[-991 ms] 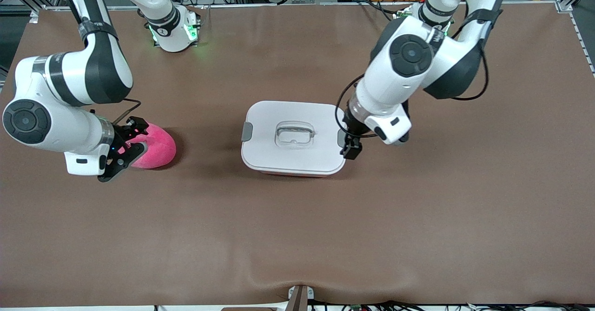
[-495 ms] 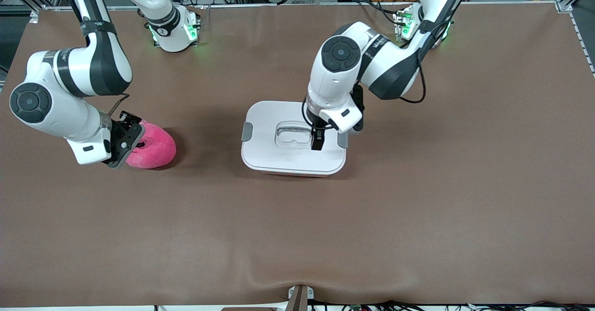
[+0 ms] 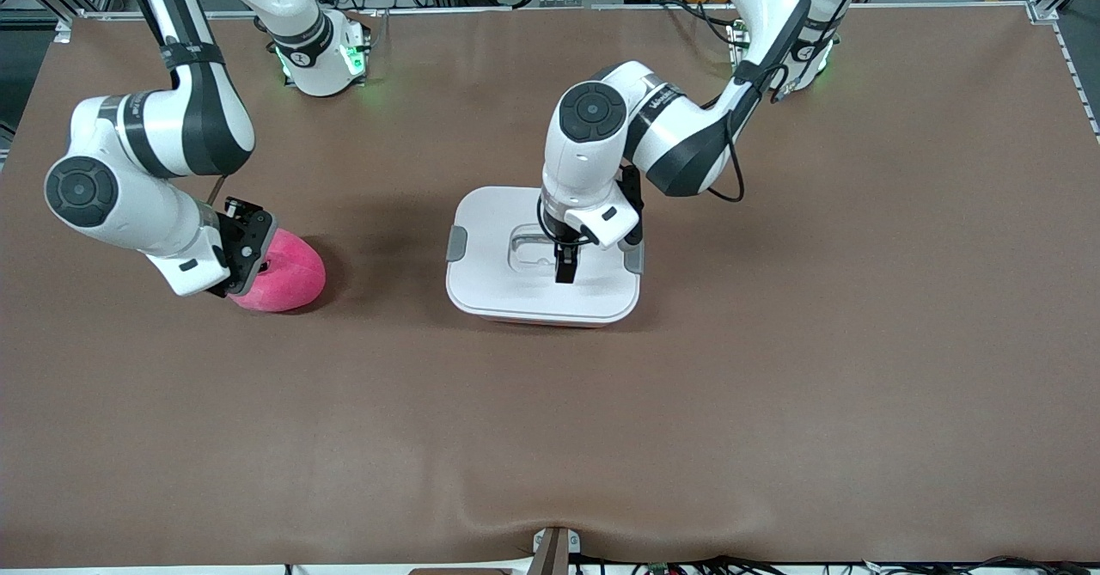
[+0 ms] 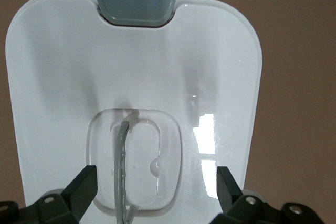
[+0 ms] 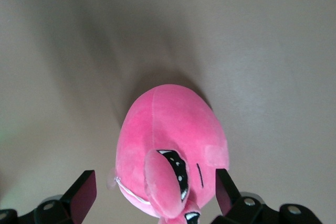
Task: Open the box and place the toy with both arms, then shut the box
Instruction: 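Grasp the lid handle with the left gripper while the right gripper grasps the toy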
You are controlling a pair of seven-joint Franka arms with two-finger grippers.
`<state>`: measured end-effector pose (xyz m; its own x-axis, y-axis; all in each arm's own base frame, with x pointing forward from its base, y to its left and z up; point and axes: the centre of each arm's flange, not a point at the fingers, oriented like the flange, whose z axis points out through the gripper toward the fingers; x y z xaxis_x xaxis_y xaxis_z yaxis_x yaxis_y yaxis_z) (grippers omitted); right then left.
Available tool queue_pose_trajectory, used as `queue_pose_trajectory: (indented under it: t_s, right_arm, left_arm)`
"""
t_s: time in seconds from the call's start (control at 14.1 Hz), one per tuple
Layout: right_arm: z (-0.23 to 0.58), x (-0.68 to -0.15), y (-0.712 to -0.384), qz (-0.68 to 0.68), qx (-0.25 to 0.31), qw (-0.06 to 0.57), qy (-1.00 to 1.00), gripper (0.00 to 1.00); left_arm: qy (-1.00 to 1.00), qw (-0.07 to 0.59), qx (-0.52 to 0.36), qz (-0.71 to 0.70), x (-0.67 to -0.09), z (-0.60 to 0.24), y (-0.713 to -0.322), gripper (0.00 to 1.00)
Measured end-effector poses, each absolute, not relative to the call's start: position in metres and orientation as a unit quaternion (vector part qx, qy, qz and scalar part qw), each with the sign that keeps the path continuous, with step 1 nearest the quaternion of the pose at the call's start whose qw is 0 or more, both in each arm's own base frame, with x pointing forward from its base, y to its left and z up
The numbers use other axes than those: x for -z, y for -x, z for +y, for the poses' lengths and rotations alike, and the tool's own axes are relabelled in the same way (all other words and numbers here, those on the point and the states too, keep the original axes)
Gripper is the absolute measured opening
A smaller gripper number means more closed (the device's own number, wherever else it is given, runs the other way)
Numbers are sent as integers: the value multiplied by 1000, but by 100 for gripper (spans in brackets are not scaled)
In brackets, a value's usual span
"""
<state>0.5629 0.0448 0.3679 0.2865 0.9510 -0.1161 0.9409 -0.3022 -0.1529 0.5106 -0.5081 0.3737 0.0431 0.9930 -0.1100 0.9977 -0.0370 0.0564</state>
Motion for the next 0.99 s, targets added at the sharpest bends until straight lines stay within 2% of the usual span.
queue_pose_trajectory:
  t_s: [0.28,0.57,0.78,0.92,0.99]
  right_arm:
    - [42,-350,-556,-618,-91,31,780,100]
    - [35,-331,-548,-644,-86,32,759,100]
    - [32,-326,-546,-655,-92,33,749,100]
    - [29,-321,-545,-662,-101,29,742,100]
    - [28,-320,-545,-666,-104,28,738,100]
  left_arm:
    - [-713,55,22,698,-369,-521,-499,97]
    - [-714,42,25,699,-345,-537,-484,86]
    - [-713,40,25,700,-339,-538,-483,87]
    - [-712,42,22,700,-341,-537,-485,70]
    - [-714,43,18,699,-341,-537,-486,70]
